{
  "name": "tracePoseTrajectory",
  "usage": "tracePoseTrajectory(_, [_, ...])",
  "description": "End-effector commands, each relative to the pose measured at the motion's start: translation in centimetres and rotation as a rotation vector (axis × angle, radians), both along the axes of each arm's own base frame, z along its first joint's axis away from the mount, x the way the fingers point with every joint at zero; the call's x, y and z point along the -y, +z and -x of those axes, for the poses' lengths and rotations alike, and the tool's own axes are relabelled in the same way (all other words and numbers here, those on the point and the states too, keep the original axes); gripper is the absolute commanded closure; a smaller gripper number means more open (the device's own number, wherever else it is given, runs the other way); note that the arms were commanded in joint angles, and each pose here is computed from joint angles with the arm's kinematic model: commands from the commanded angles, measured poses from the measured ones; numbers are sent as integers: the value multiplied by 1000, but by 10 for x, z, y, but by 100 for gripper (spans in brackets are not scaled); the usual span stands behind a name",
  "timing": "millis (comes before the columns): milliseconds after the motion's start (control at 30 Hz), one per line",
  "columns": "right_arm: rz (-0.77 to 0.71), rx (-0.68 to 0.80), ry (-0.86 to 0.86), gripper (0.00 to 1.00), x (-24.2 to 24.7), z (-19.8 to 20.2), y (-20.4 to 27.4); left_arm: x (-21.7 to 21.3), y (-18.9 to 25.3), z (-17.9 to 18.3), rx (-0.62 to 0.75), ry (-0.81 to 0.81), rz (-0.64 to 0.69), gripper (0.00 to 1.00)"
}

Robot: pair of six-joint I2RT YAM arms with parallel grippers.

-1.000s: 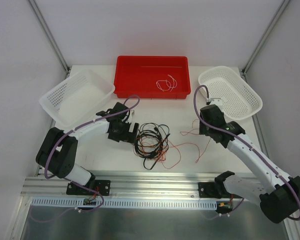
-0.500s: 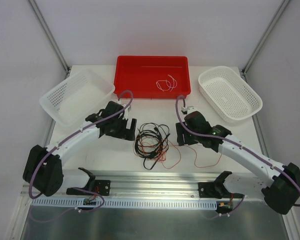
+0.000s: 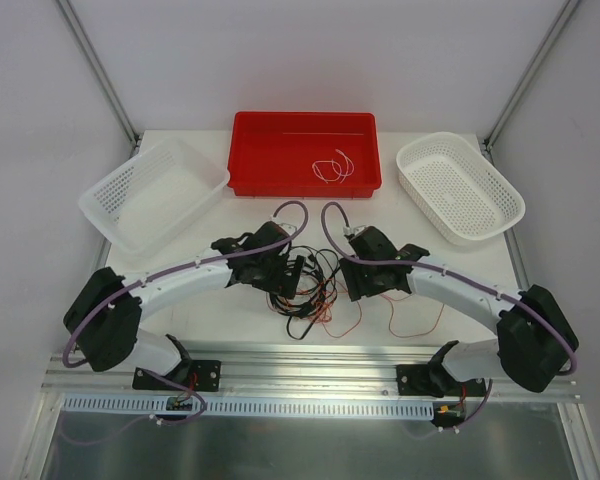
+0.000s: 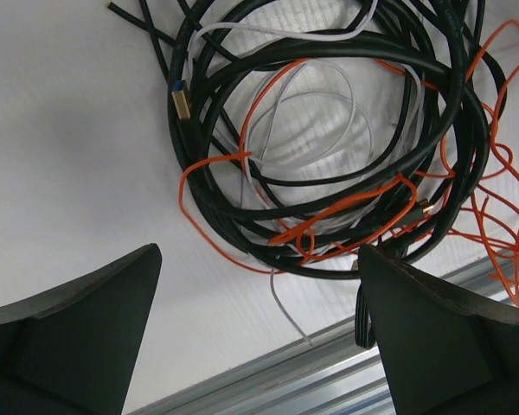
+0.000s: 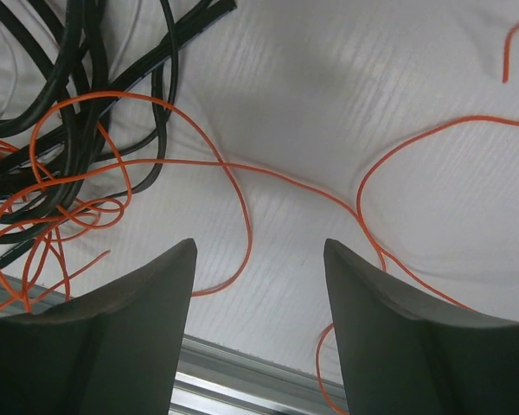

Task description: Untangle the cables

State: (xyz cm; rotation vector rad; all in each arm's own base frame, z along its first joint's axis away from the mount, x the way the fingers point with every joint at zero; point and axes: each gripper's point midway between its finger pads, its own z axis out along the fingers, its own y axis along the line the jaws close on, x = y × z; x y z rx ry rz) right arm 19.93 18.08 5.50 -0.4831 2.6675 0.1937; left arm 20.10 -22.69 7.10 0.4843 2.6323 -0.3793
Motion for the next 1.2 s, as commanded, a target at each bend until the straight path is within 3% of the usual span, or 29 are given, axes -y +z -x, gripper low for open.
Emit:
tracePoseTrajectory(0, [-27, 3, 88, 36, -13, -3, -1, 17, 5, -19, 45, 53, 10, 1])
tracePoseTrajectory(600, [89, -87, 204, 38, -25, -18, -40, 2, -54, -5, -101, 236, -90, 1])
tracePoseTrajectory(700, [134, -103, 190, 45, -17, -18, -47, 0, -57, -5, -103, 248, -100, 1])
tracePoseTrajectory(767, [166, -103, 174, 56, -10, -18, -50, -2, -57, -5, -100, 250, -105, 1])
tracePoseTrajectory(800, [183, -107, 164, 61, -7, -17, -52, -2, -57, -6, -100, 251, -107, 1])
tracePoseTrajectory(833, [194, -109, 153, 74, -5, -17, -54, -3, -58, -6, -102, 251, -111, 1])
tracePoseTrajectory(967, [242, -89, 90, 96, 7, -21, -50, -9, -60, -7, -114, 264, -126, 1])
tracePoseTrajectory(1167, [211, -38, -54, 99, 30, -32, -27, -29, -64, -10, -141, 305, -154, 1])
